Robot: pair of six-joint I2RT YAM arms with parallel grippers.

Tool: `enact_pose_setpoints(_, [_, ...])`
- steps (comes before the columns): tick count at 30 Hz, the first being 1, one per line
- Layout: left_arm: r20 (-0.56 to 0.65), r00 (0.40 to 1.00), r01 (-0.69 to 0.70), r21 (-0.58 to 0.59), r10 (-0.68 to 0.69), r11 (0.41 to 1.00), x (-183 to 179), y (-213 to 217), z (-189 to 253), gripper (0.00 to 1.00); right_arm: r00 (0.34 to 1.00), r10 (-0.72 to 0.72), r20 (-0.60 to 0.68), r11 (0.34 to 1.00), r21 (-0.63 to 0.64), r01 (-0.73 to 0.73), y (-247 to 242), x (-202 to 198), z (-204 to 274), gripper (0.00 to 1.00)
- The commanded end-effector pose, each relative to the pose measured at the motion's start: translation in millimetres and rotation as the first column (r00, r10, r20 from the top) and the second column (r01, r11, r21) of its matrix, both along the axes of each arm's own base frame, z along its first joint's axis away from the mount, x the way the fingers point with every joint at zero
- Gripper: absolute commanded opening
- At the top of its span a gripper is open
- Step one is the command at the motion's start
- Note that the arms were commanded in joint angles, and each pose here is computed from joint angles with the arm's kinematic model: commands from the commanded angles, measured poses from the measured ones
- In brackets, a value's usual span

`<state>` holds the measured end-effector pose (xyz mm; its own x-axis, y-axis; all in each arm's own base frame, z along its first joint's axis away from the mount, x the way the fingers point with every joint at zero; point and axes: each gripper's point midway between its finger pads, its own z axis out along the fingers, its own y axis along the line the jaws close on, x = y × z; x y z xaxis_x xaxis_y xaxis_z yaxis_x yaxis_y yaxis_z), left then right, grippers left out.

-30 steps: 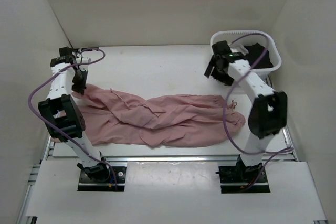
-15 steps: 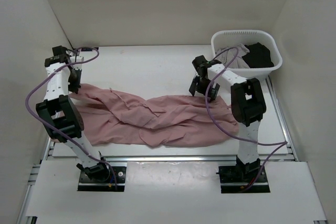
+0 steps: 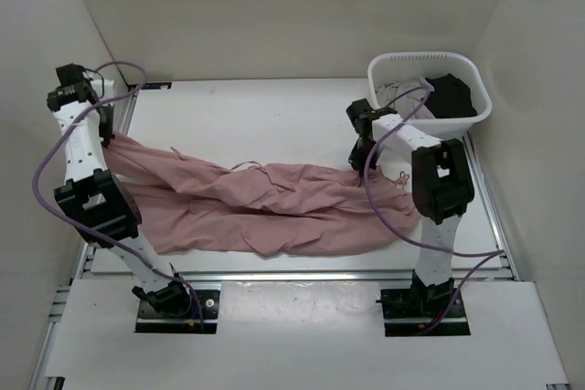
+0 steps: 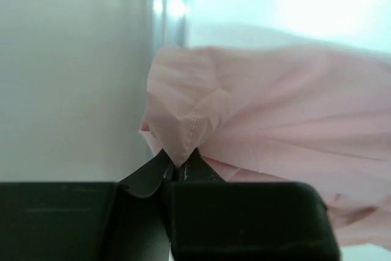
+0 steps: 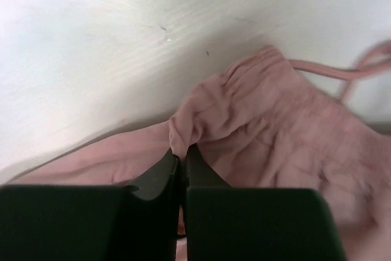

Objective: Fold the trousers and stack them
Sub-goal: Fold the trousers

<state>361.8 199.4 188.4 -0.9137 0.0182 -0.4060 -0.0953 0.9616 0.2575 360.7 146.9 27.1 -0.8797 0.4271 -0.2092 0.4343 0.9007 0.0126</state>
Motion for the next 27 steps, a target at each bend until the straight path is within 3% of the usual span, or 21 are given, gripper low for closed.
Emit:
enact_pose_setpoints(1, [0.118, 0.993, 0.001, 0.119, -0.015, 0.993, 20.2, 25.3, 54.7, 0.14, 0.954, -0.034, 0.297, 0.998, -0.046, 0.05, -23.8, 26.6, 99.7, 0.0])
enact_pose_setpoints(4, [0.118, 0.993, 0.003, 0.159, -0.022, 0.987, 28.0, 34.9, 68.4, 0.14, 0.892, -0.045, 0.45, 0.979, -0.158, 0.129, -62.3, 17.8, 153.4, 0.0])
enact_pose_setpoints(7, [0.118, 0.992, 0.02, 0.173, -0.041, 0.985, 29.0, 36.0, 72.1, 0.14, 0.844, -0.011, 0.536, 0.966, -0.213, 0.148, -87.1, -3.0, 177.1, 0.0])
enact_pose_setpoints(10, [0.066, 0.995, 0.058, 0.145, -0.068, 0.988, 15.3, 26.9, 54.8, 0.14, 0.836, 0.015, 0.548, 0.977, -0.187, 0.105, -91.1, -24.0, 154.5, 0.0])
enact_pose_setpoints(14, [-0.097, 0.993, 0.079, 0.122, -0.068, 0.989, -36.6, 21.8, 10.8, 0.14, 0.839, 0.033, 0.543, 0.989, -0.141, 0.052, -90.4, -53.9, 141.0, 0.0])
enact_pose_setpoints(16, [-0.12, 0.992, 0.066, 0.124, -0.051, 0.99, -61.3, 20.0, 4.7, 0.14, 0.851, 0.029, 0.524, 0.988, -0.145, 0.056, -101.4, -83.9, 127.2, 0.0])
enact_pose_setpoints(17, [-0.204, 0.977, 0.08, 0.078, -0.063, 0.994, -84.9, 11.8, -24.2, 0.14, 0.86, 0.021, 0.51, 0.985, -0.156, 0.068, -107.5, -95.2, 119.7, 0.0])
enact_pose_setpoints(19, [-0.251, 0.967, 0.07, 0.065, -0.052, 0.995, -112.7, 7.6, -39.0, 0.14, 0.897, 0.014, 0.441, 0.985, -0.16, 0.063, -116.2, -130.1, 90.1, 0.0])
enact_pose_setpoints(21, [-0.321, 0.947, 0.04, 0.016, -0.032, 0.999, -146.1, -0.2, -67.0, 0.14, 0.924, 0.048, 0.379, 0.998, -0.059, -0.027, -98.0, -152.7, 67.3, 0.16])
enact_pose_setpoints(23, [-0.318, 0.948, 0.027, 0.021, -0.018, 0.999, -160.5, -1.7, -71.5, 0.14, 0.95, 0.028, 0.312, 0.999, -0.034, -0.018, -98.8, -176.0, 42.3, 0.5])
enact_pose_setpoints(24, [-0.344, 0.939, 0.018, 0.002, -0.016, 1.0, -172.4, -6.4, -81.0, 0.14, 0.948, 0.015, 0.318, 0.999, -0.039, -0.002, -103.7, -183.0, 43.6, 0.73])
enact_pose_setpoints(27, [-0.332, 0.943, 0.01, -0.003, -0.01, 1.0, -176.1, -8.0, -83.0, 0.14, 0.916, -0.037, 0.399, 0.997, -0.046, 0.06, -116.1, -180.2, 53.3, 0.91])
